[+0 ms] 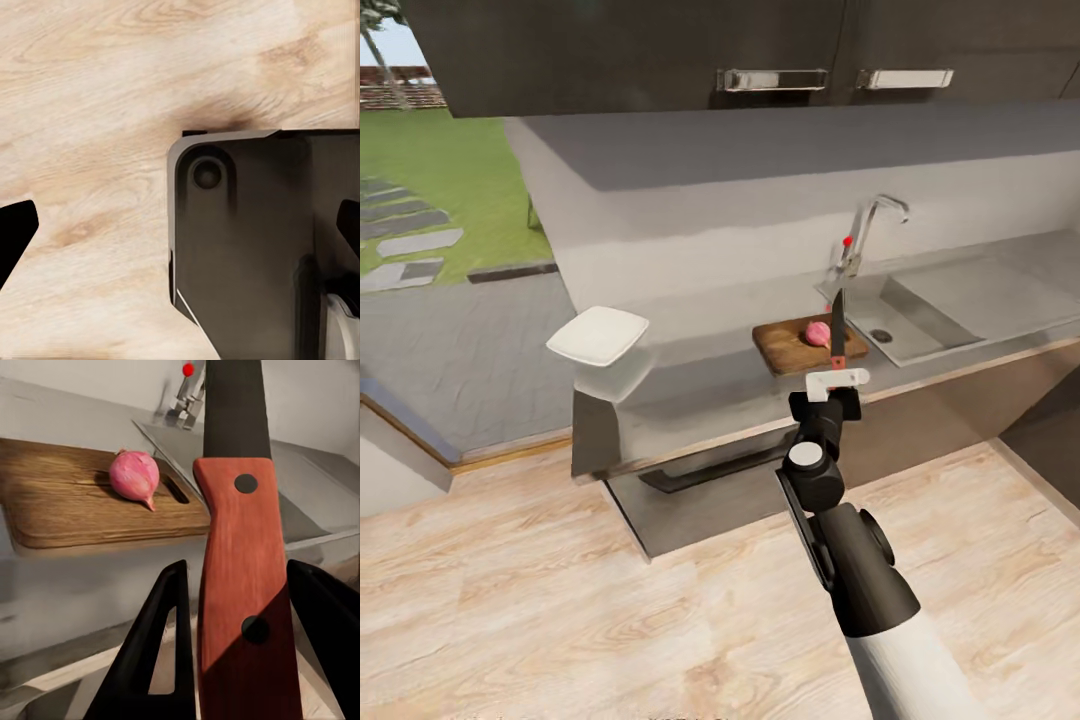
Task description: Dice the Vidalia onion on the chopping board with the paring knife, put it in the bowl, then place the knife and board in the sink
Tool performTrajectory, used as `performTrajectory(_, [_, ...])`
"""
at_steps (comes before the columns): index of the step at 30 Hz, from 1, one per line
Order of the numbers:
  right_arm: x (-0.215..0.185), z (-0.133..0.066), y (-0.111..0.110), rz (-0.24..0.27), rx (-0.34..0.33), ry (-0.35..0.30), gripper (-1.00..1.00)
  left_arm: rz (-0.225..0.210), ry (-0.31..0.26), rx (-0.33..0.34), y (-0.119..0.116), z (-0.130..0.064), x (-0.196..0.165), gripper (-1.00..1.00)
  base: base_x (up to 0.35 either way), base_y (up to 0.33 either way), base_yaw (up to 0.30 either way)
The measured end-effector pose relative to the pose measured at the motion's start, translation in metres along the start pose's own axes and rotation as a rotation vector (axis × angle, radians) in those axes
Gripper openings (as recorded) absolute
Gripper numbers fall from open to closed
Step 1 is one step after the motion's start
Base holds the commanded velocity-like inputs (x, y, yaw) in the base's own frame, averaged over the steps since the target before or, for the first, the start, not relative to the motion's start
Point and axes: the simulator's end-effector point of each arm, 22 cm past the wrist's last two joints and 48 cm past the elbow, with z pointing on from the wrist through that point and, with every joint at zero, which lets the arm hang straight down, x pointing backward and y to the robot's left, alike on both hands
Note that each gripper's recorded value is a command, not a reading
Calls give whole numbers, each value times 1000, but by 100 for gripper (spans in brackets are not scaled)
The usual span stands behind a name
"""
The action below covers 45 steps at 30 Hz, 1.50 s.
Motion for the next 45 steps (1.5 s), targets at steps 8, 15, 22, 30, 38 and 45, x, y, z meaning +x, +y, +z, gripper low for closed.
performTrajectory(8, [3, 0, 6, -7, -11, 2, -100, 1, 8, 0, 0, 0, 2, 100, 0, -317, 215])
performTrajectory(15, [9, 1, 9, -15, -14, 16, -100, 1, 16, 0, 0, -1, 5, 100, 0, -317, 236])
performTrajectory(22, [11, 0, 14, -23, -24, 16, -100, 1, 22, 0, 0, -1, 8, 100, 0, -317, 252])
performTrajectory(30, [13, 0, 19, -29, -31, 18, -100, 2, 29, 0, 0, -1, 10, 100, 0, -317, 257])
performTrajectory(38, [15, 1, 20, -31, -32, 21, -100, 2, 33, 0, 0, -2, 11, 100, 0, -317, 142])
performTrajectory(45, [15, 1, 20, -32, -33, 20, -100, 1, 34, 1, 0, -2, 12, 100, 0, -317, 4])
